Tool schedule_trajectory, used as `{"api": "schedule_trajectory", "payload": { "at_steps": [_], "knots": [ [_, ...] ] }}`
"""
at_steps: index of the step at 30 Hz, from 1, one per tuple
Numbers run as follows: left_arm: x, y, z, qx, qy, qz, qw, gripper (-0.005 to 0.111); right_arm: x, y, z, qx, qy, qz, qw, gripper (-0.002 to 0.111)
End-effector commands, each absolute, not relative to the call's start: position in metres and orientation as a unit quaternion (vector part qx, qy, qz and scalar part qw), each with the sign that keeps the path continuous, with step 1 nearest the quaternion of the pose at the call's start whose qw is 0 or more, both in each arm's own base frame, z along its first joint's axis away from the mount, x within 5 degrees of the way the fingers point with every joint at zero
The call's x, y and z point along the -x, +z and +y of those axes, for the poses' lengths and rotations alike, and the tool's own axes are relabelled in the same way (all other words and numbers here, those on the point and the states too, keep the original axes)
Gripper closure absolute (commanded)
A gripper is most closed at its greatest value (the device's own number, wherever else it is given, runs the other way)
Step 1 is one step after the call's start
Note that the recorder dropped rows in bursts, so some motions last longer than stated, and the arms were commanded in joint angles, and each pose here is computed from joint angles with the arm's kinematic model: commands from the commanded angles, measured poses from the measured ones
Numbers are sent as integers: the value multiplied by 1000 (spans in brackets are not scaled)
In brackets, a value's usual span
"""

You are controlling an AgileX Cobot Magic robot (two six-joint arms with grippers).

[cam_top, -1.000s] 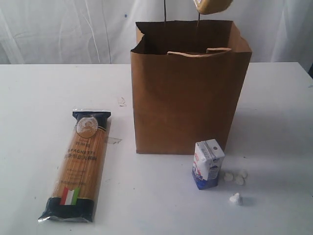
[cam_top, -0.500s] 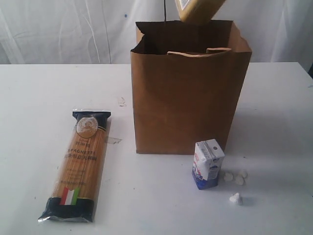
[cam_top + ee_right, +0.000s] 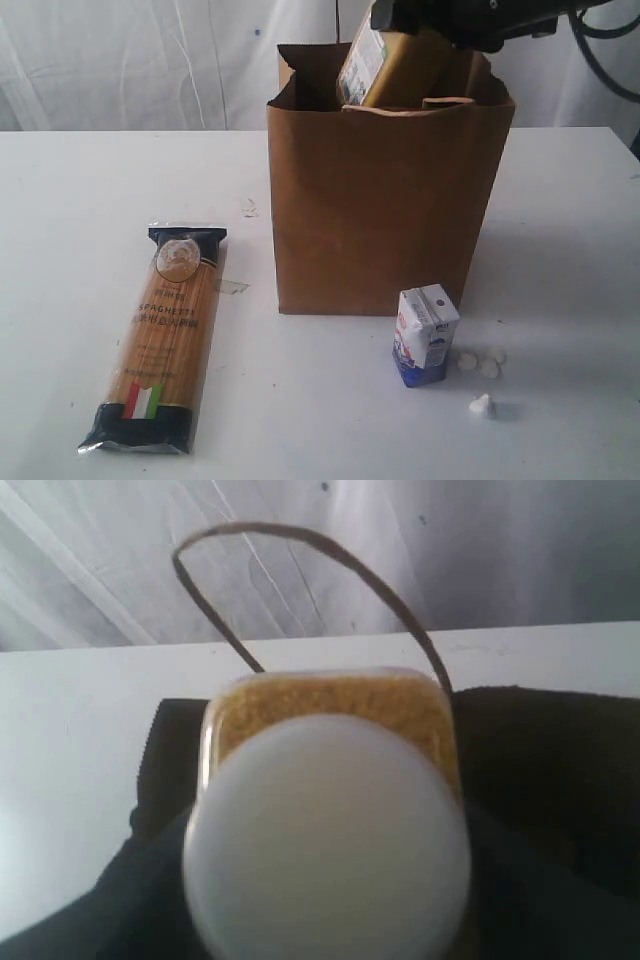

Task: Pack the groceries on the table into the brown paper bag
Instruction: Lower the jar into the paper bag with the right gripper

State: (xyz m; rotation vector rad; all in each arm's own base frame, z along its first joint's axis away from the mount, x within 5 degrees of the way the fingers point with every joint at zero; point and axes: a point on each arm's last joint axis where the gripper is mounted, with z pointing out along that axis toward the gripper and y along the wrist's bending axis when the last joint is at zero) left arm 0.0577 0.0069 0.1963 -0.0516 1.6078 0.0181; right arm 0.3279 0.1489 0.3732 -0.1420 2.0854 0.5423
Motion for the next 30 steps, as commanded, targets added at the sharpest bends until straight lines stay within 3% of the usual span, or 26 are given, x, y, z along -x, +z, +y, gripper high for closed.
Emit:
{"api": "schedule_trajectory", "payload": {
  "at_steps": [1,8,16,23,30],
  "knots": [
    [-58,195,6,16,8,719,695,106,-336,378,150,50,229,831,504,108],
    [-58,195,6,16,8,719,695,106,-344,366,154,46,229,840,490,106],
    [-58,195,6,16,8,719,695,106,-347,361,155,45,228,842,487,82],
    [-58,195,6,16,8,719,695,106,-347,361,155,45,228,844,483,78],
    [-58,195,6,16,8,719,695,106,-350,343,158,54,220,868,442,57]
  ]
}}
